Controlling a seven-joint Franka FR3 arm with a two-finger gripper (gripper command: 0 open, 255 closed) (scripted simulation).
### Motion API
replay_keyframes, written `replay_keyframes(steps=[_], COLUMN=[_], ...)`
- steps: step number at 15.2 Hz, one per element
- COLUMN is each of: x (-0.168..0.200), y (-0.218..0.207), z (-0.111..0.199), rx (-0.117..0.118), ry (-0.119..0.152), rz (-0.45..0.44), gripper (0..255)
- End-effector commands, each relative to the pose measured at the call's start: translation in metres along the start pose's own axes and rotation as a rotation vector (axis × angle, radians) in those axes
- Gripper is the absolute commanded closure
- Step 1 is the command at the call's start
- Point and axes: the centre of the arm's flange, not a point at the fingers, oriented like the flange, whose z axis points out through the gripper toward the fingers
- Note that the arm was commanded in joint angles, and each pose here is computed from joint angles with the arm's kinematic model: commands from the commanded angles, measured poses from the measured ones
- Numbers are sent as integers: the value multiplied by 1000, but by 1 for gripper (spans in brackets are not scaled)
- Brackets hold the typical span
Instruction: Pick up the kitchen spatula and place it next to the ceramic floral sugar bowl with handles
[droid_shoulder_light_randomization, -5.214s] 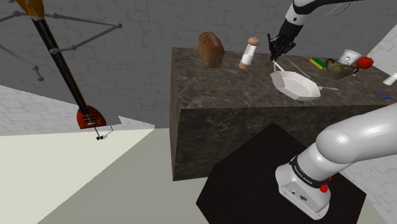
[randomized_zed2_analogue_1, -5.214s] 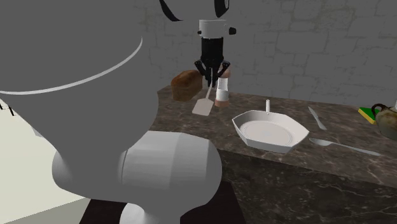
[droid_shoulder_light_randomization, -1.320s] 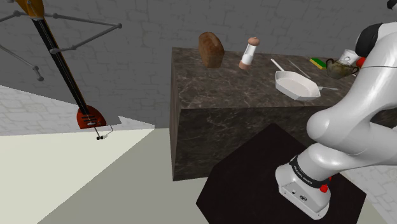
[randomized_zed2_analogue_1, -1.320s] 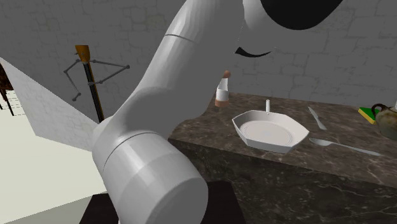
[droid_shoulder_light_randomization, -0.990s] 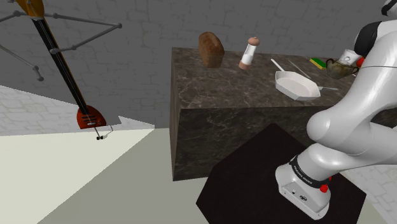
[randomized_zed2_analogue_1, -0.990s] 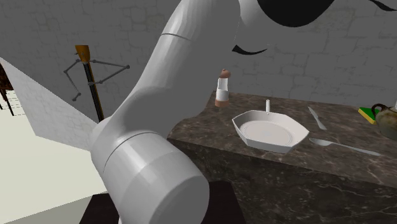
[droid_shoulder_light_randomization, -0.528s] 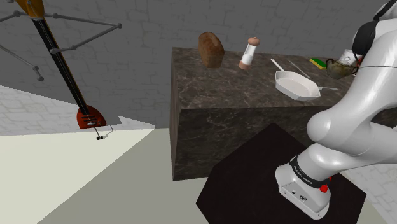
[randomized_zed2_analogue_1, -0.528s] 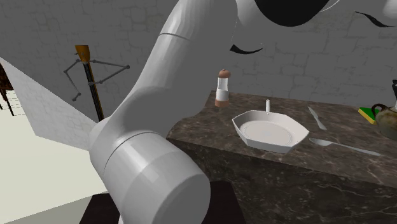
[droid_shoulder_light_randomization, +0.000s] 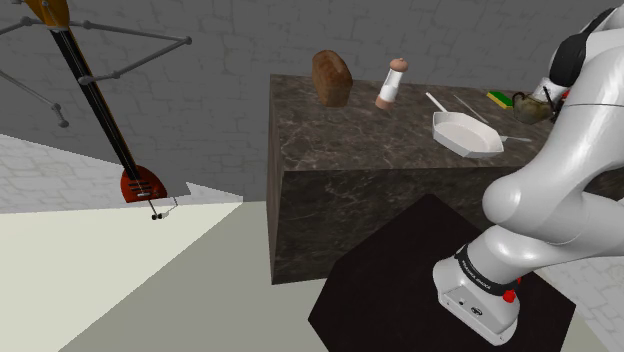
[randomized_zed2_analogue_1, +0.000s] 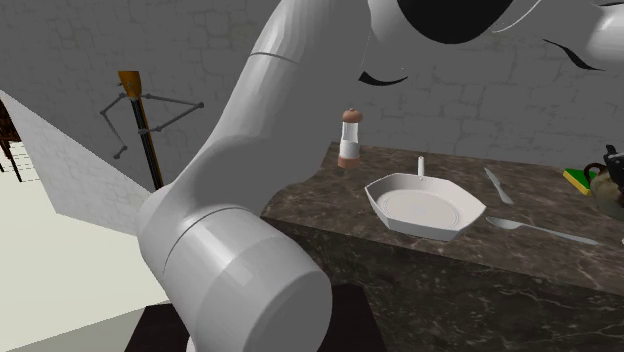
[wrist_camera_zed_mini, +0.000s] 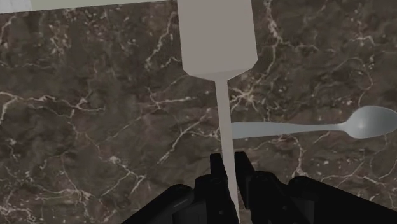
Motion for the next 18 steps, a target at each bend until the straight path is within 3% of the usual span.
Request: replay_keyframes(steps=[1, 14, 18], x=[-2, -6, -6], y=[2, 2, 2], z=[12, 82, 82], rx=[0, 0, 0], ry=[0, 0, 0], rz=[0, 0, 0], gripper=[255, 255, 255])
